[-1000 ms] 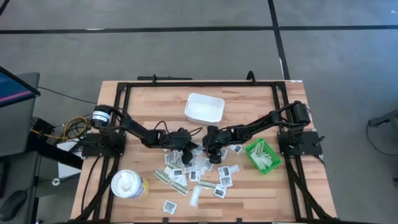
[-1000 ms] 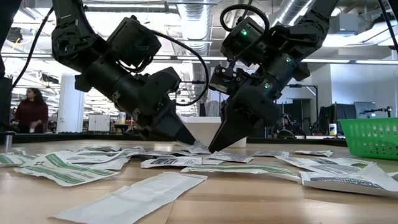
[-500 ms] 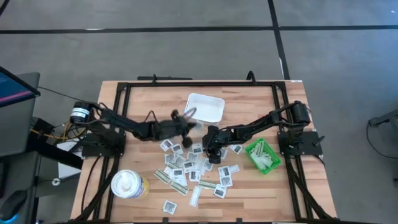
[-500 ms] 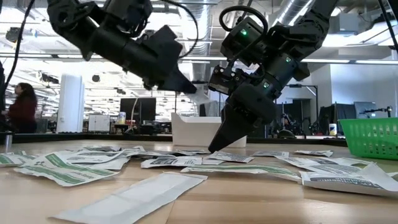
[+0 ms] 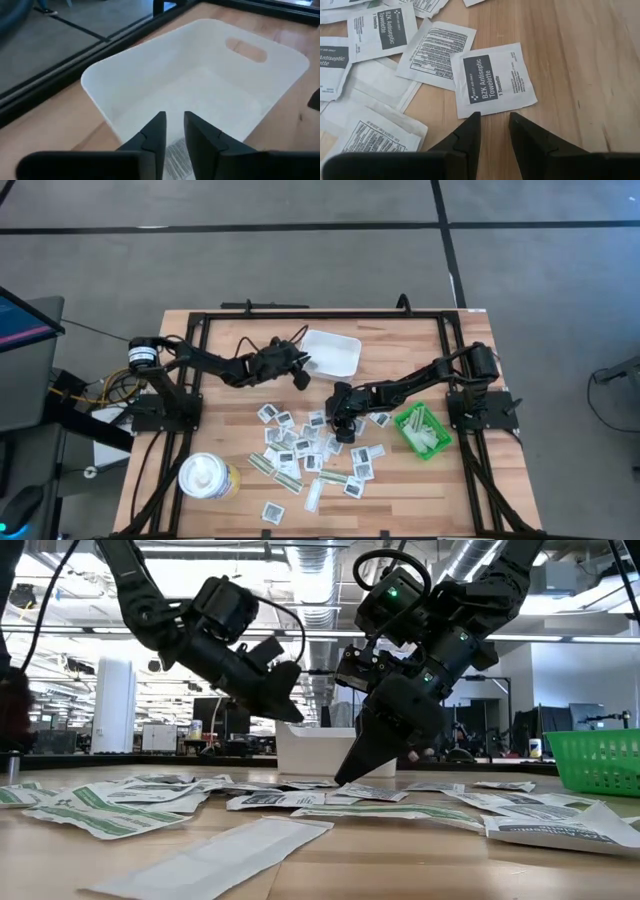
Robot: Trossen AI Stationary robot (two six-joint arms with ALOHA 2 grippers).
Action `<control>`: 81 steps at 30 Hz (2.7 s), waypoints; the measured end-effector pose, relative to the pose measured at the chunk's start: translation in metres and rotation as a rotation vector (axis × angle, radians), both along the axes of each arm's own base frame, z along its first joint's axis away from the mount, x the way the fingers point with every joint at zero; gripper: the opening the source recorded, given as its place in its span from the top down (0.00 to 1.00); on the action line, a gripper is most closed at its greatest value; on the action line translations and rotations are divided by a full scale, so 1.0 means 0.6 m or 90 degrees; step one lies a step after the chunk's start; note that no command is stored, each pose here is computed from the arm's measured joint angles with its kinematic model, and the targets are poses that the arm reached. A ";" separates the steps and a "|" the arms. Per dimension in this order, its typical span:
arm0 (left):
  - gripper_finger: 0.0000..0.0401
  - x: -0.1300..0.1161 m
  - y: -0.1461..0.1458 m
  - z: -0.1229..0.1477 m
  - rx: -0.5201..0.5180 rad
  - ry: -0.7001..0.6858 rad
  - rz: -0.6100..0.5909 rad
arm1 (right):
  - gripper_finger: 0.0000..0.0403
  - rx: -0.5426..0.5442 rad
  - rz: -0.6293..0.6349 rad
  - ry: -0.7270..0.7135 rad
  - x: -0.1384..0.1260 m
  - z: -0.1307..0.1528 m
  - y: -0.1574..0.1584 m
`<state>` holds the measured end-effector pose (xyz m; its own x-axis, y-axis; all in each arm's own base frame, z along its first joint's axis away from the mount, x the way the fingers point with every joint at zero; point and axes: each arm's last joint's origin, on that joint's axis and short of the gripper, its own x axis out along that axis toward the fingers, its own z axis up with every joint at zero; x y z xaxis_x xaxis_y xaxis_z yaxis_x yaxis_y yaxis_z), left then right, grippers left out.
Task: Pick & Place First Aid Supplies
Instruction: Put the towelette pack into the white bin
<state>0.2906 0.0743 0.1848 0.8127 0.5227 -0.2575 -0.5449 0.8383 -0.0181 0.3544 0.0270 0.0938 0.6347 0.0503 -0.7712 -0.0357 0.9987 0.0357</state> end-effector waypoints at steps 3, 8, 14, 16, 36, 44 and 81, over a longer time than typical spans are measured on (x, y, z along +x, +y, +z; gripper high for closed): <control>0.78 0.002 -0.009 0.006 0.002 -0.014 -0.013 | 0.76 0.000 0.000 0.000 0.000 0.000 0.000; 0.77 0.003 -0.060 0.054 -0.002 -0.113 -0.176 | 0.76 0.000 0.000 0.000 0.000 0.000 0.000; 0.78 0.000 -0.142 0.070 -0.014 -0.139 -0.318 | 0.76 0.001 -0.001 -0.016 0.003 0.001 0.000; 0.79 0.004 -0.170 0.057 -0.033 -0.123 -0.352 | 0.76 -0.001 0.002 -0.037 0.007 0.003 0.000; 0.79 -0.026 -0.245 -0.087 -0.168 0.045 -0.243 | 0.53 -0.102 0.076 -0.001 0.029 0.041 0.003; 0.79 -0.003 -0.214 -0.110 -0.205 0.017 -0.164 | 0.46 -0.102 0.073 -0.031 0.035 0.046 0.003; 0.64 -0.002 -0.148 -0.098 -0.216 0.048 -0.158 | 0.62 -0.027 -0.014 0.016 0.013 0.024 0.004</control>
